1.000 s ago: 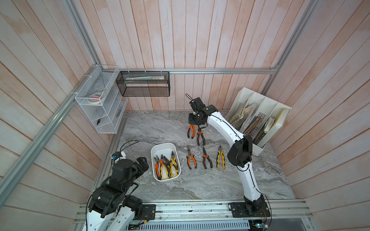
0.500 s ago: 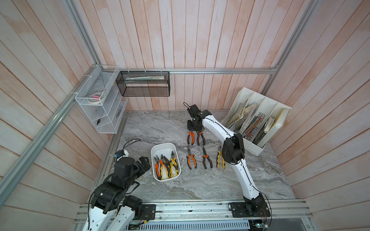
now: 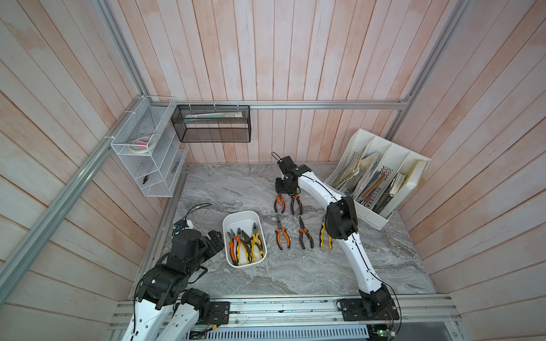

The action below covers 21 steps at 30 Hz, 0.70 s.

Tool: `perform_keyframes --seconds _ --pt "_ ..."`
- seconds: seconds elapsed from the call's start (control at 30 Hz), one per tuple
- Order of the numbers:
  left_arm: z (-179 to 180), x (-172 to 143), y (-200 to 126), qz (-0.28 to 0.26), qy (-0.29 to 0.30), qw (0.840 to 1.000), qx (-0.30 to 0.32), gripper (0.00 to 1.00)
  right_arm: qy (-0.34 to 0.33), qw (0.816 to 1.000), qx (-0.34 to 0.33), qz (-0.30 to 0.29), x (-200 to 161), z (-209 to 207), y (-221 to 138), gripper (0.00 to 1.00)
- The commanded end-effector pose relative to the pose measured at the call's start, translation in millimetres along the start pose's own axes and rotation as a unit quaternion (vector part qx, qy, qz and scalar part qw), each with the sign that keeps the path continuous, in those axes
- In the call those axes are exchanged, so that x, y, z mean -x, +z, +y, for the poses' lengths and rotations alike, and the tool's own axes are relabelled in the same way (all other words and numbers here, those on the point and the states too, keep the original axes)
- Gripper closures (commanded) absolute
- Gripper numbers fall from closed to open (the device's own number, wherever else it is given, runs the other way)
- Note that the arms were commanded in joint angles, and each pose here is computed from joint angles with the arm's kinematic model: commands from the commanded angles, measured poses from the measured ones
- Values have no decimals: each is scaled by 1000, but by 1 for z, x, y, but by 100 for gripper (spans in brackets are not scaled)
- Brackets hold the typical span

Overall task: Take the pliers out of the storage box
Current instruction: Place the pliers at the center of the board.

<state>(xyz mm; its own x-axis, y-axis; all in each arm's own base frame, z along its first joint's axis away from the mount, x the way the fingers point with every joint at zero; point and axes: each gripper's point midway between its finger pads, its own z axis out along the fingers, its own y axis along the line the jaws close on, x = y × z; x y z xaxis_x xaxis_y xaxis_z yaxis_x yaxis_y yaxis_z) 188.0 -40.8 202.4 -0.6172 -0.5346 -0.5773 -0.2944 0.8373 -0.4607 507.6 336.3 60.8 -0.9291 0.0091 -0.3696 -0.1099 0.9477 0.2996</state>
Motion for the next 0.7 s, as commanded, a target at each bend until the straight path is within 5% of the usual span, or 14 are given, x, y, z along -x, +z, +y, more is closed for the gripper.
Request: perform_keyframes --seconds 0.0,0.23,0.47,0.67 --pt "-1 -2 4 3 7 1000 -5 0 -2 999 44 -19 14 20 -12 49" --pt "-1 -2 4 3 8 1000 -7 0 -21 998 57 -28 19 31 -48 39" --pt "-3 -1 5 4 9 1000 -11 0 -72 996 46 -40 4 51 -88 40" --pt "-3 0 6 5 9 1000 -13 0 -76 996 55 -9 -19 62 -77 47"
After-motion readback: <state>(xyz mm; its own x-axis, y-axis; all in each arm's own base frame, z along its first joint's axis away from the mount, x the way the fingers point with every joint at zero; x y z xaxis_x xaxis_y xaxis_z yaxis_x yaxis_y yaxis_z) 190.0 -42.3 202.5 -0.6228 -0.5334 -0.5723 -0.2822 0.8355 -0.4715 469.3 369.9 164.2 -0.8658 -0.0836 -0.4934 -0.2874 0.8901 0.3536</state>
